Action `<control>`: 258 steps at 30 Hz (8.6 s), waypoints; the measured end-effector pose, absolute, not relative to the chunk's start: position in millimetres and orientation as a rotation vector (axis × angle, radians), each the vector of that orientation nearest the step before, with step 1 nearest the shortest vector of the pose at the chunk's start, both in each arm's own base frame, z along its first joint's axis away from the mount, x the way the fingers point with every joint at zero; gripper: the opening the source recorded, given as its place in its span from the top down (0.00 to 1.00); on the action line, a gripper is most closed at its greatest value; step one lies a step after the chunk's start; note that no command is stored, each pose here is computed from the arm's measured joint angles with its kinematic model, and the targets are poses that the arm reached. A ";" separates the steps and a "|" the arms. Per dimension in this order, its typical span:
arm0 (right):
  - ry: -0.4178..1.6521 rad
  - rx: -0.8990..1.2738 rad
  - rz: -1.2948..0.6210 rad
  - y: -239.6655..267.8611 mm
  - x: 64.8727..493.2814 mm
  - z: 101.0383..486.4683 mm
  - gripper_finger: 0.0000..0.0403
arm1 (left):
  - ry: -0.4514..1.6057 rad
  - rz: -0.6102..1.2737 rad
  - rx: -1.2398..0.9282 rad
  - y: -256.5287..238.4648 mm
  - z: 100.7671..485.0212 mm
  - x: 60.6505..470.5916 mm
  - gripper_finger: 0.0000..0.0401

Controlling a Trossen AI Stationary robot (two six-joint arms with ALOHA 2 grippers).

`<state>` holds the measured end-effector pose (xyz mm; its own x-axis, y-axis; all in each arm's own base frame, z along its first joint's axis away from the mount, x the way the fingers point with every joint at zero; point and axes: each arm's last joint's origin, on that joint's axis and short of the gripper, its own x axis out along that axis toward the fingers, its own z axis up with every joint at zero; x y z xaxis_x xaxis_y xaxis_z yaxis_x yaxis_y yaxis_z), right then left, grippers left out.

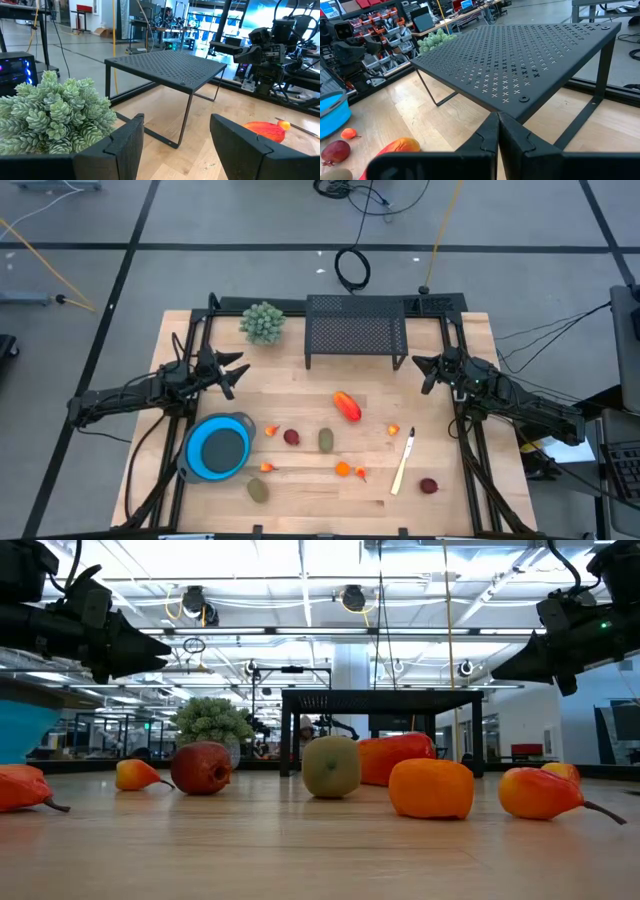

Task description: Pick & Place Fruit

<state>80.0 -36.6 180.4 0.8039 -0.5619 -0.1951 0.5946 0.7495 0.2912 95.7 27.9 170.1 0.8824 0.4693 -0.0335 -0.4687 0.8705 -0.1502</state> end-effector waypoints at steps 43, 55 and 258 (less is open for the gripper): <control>0.074 0.343 -0.630 -36.9 80.4 182.8 1.00 | -0.301 0.236 -0.248 21.5 200.0 94.8 0.43; 0.074 0.343 -0.629 -36.8 80.4 182.8 1.00 | 0.201 0.194 -0.282 26.7 261.1 135.8 0.43; 0.078 0.343 -0.630 -36.8 80.3 182.4 1.00 | -0.455 0.390 -0.889 44.9 428.7 259.2 1.00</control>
<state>80.3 -36.8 182.4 0.8074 -0.5636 -0.1746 0.5892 0.7539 0.2908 259.2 44.9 428.7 0.8367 0.5034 0.2156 -0.1359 0.5723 -0.8087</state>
